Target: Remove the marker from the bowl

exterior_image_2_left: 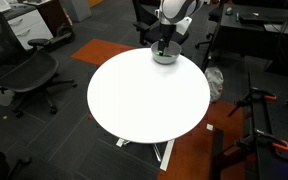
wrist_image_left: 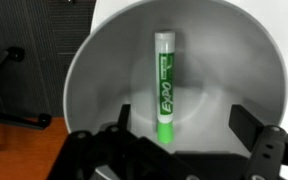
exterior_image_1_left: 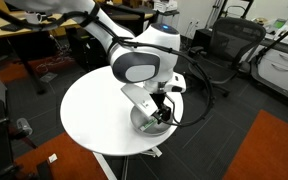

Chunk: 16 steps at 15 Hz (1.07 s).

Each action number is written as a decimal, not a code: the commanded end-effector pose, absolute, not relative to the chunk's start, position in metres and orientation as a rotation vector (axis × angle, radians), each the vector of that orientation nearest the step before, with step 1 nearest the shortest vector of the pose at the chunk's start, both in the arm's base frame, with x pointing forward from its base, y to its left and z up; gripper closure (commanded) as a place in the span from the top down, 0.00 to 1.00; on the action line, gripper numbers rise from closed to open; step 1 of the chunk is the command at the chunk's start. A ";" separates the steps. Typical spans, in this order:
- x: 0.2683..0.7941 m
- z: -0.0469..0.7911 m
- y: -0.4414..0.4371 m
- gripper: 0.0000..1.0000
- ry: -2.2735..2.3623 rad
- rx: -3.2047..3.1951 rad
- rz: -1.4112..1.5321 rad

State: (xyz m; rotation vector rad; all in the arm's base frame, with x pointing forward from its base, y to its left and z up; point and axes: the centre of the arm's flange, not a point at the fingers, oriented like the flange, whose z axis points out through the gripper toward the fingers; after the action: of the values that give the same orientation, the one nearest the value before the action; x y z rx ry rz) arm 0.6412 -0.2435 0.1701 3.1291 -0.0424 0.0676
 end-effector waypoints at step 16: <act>0.676 0.151 -0.259 1.00 -0.069 3.135 -0.080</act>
State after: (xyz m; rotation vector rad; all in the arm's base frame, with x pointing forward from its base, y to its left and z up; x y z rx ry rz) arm 0.6652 -0.2567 0.1550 3.1430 -0.0435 -0.0347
